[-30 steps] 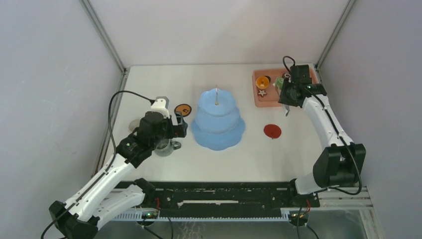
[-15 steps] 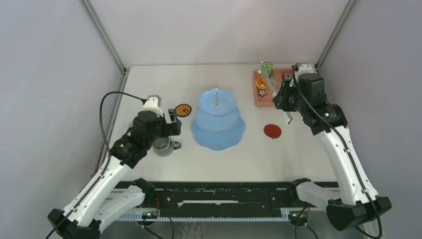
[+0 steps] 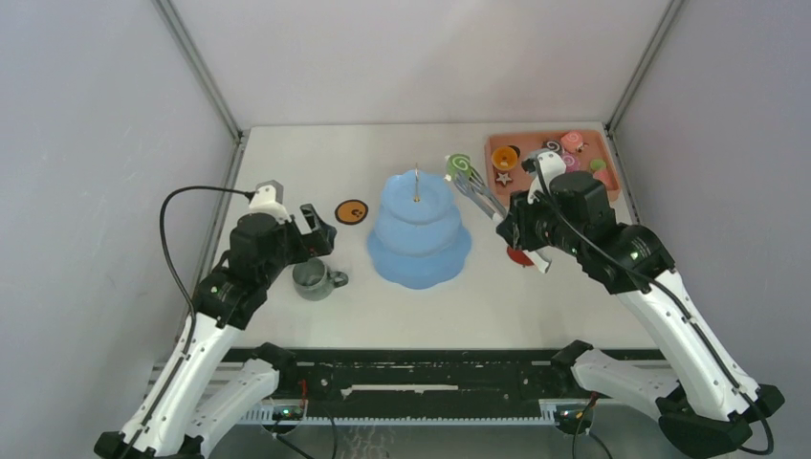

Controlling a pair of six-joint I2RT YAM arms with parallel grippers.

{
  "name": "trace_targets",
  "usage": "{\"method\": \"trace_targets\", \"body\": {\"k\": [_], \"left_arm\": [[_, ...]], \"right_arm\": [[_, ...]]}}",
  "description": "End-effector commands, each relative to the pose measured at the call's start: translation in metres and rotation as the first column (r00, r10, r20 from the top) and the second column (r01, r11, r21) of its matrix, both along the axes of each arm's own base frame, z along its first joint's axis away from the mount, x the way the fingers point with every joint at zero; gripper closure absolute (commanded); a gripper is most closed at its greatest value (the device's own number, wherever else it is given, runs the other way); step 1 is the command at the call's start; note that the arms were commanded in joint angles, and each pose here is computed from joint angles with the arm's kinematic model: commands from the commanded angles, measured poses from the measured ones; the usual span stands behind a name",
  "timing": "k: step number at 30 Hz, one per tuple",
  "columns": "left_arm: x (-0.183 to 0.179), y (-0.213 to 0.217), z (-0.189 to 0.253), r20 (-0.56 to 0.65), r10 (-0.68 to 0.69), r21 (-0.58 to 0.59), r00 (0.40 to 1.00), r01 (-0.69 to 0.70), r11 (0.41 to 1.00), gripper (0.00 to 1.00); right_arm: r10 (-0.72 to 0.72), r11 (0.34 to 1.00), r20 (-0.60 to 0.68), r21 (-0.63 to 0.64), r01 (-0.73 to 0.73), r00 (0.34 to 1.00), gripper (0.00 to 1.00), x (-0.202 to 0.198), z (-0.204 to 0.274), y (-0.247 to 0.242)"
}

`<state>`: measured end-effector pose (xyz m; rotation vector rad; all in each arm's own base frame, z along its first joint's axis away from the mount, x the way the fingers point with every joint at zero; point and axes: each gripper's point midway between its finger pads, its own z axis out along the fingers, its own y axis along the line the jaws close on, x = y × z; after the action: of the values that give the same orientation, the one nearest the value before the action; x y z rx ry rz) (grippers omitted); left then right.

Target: Serve the afternoon tea

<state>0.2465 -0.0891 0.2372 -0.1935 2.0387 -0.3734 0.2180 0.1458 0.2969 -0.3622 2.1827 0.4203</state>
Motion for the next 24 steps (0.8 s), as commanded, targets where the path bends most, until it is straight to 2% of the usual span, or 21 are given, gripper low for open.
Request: {"method": "trace_targets", "body": {"k": [1,8,17,24], "left_arm": [[-0.003,-0.004,0.023,0.052,-0.01,-0.059,0.999,0.013,0.998,0.0],[-0.003,-0.005,0.018,0.042,-0.008,-0.07,0.999,0.011,0.998,0.0],[-0.006,-0.003,0.016,0.04,-0.002,-0.067,0.999,0.004,0.998,0.0],[-0.004,-0.003,0.015,0.034,0.002,-0.062,0.999,0.0,0.998,0.0]], "right_arm": [[-0.004,1.0,0.052,0.018,0.003,0.999,1.0,-0.013,0.011,-0.004],[0.078,0.996,0.072,0.039,-0.081,0.994,1.0,-0.018,0.012,0.017],[0.114,0.993,0.104,0.027,-0.117,0.988,1.0,0.011,0.01,0.047],[0.16,0.987,0.078,0.008,-0.161,0.984,1.0,0.015,0.001,0.057]]}}
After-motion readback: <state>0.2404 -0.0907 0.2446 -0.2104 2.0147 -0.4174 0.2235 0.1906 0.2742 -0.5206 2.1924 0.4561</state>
